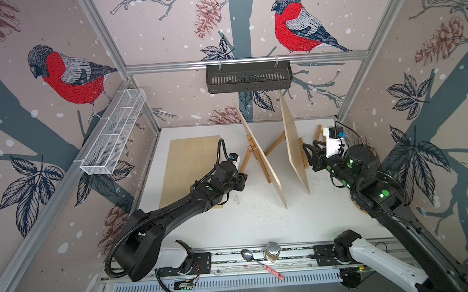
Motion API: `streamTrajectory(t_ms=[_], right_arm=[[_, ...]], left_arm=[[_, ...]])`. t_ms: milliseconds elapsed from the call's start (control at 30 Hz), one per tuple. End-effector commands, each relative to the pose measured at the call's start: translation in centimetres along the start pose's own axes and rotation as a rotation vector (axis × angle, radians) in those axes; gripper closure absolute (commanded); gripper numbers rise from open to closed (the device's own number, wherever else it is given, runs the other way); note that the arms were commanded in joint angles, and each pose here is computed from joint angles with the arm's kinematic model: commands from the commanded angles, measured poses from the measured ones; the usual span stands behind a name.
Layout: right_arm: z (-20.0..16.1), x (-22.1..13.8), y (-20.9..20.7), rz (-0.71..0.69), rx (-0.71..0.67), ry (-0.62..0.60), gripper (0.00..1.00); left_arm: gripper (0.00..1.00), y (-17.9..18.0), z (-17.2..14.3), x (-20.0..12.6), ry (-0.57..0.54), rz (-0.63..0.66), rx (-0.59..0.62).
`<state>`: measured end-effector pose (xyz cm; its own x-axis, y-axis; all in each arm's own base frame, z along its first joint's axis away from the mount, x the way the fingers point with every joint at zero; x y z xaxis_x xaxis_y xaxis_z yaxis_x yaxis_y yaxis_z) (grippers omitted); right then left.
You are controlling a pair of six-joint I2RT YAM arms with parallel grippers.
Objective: Disassemble the easel
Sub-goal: Adjust the easel at the center of the board.
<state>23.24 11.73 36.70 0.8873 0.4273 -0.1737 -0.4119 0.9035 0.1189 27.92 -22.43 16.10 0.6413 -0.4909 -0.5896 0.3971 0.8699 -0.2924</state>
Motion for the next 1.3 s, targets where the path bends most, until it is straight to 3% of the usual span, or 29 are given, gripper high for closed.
streamTrajectory(t_ms=[0,467,933,1267], right_arm=[[0.2,0.1,-0.3,-0.023,0.008,-0.017,0.51],[-0.4,1.2,-0.7,-0.051,-0.006,-0.001,0.49],[-1.0,2.1,-1.3,-0.078,-0.02,0.022,0.49],[-0.9,2.1,-1.5,-0.085,-0.019,0.023,0.49]], left_arm=[[0.51,-0.5,2.1,0.6,-0.134,-0.005,0.004],[0.51,0.2,2.5,4.3,-0.167,0.083,0.065],[0.69,1.8,1.8,6.8,-0.16,0.205,0.102],[0.69,3.6,0.2,6.4,-0.118,0.313,0.136]])
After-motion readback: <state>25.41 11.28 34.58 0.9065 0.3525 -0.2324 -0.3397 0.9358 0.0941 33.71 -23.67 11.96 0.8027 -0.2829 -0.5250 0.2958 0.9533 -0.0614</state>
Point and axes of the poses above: each gripper's point midway between its finger pads, its own x axis out along the fingers, its own y axis along the line the jaws close on, z = x × y, the point moved 5 cm from there along -x, back along the fingers, and after that the axes turned 2 degrees about -x, right-handed, at the moved point
